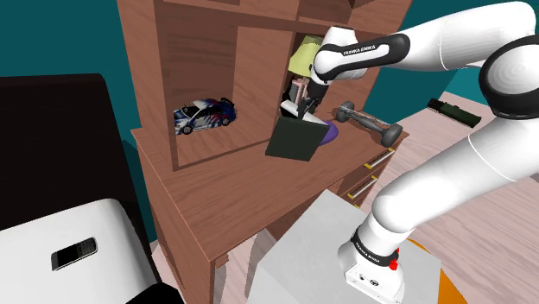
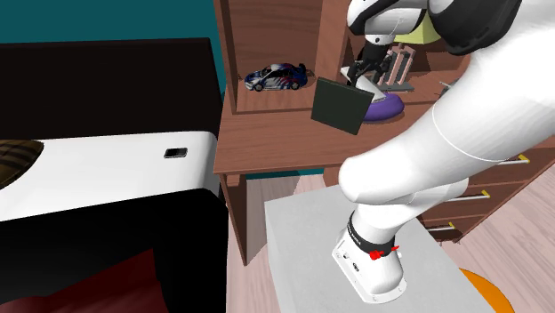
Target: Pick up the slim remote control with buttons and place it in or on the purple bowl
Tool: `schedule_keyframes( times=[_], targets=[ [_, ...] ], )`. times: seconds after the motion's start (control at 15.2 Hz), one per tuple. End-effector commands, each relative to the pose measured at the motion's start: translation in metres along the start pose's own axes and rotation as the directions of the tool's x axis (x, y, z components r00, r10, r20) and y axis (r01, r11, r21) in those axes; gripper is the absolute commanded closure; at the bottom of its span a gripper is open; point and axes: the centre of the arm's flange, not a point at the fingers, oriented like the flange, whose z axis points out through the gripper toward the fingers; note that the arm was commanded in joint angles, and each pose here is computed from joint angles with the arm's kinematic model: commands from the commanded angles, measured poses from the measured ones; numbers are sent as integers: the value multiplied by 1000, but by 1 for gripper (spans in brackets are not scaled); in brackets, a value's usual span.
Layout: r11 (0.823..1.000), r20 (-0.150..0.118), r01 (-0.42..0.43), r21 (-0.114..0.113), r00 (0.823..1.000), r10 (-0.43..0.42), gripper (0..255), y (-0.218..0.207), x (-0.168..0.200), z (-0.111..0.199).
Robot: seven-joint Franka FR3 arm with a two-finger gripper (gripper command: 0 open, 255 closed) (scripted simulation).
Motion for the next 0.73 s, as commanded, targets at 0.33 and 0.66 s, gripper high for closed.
schedule_keyframes(
  times=[0.33,0.66],
  targets=[
    [999,126,-2,41,992,-3,0,1,-8,-9],
    [999,126,-2,41,992,-3,0,1,-8,-9]
  ],
)
